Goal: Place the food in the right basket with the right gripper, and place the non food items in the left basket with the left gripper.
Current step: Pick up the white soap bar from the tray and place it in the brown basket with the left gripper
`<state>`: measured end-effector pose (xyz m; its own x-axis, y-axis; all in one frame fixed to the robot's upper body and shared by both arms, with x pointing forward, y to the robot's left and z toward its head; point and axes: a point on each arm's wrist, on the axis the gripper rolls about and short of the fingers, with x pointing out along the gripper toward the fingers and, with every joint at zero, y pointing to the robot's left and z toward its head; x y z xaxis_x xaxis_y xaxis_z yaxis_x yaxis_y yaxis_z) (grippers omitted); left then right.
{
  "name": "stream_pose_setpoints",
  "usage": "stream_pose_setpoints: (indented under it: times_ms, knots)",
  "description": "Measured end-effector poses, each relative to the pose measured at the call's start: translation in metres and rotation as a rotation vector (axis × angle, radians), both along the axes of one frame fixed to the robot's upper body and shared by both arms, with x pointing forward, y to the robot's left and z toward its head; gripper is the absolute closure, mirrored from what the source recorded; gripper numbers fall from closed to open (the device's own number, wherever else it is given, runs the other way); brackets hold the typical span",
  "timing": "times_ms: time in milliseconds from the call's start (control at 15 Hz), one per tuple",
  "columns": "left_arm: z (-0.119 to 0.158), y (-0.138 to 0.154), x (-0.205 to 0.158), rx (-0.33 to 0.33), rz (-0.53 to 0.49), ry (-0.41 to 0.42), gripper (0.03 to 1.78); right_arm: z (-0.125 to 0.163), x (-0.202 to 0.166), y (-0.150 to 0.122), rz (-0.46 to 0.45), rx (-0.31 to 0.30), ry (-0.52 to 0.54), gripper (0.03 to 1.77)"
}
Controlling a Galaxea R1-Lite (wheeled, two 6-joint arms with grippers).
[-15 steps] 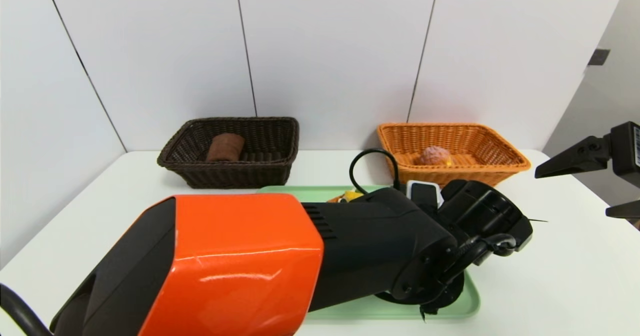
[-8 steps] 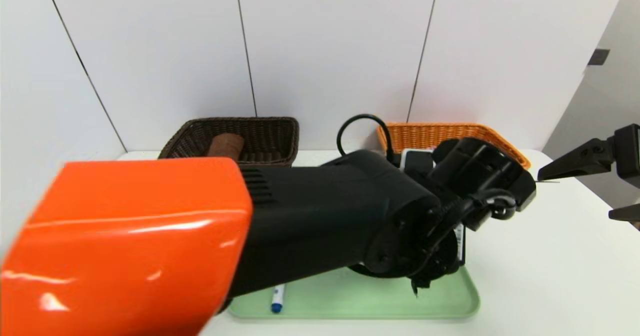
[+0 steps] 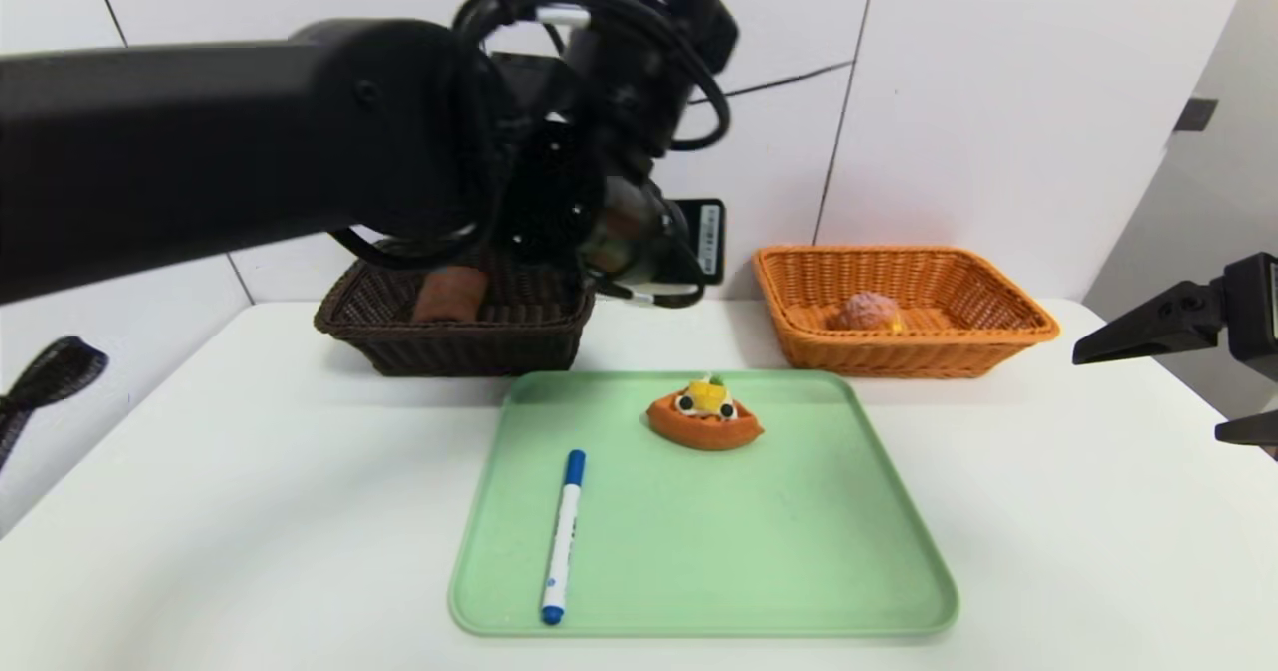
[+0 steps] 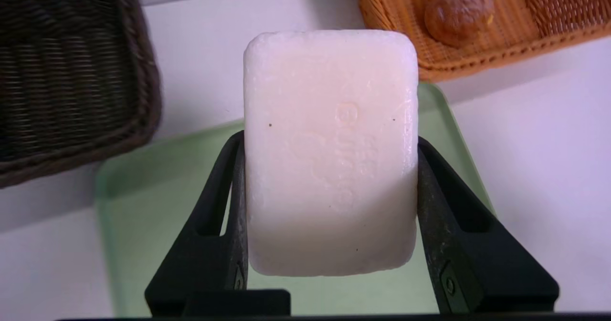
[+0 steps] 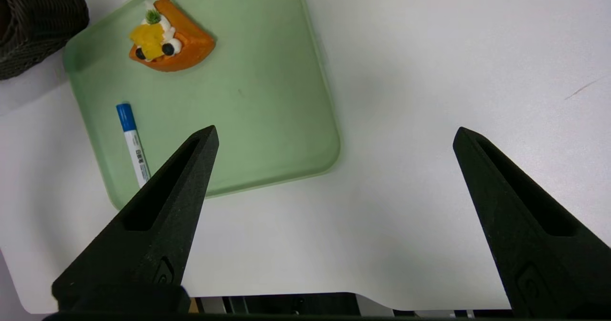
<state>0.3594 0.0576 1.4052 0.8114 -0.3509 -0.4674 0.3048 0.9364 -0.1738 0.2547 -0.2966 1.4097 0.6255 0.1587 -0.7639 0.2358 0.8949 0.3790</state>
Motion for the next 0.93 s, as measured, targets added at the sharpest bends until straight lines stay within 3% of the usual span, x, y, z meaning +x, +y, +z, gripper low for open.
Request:
stream_pose_setpoints:
  times_ms: [400,933]
  knots:
    - [0.023,0.089,0.045,-0.055,0.179,-0.018,0.83,0.000,0.001,0.000,-0.003,-0.001,0.003,0.10]
    - [-0.041,0.166,0.133,0.061,0.395,0.099,0.83,0.001,0.000,-0.002,-0.010,0.000,-0.004,0.10]
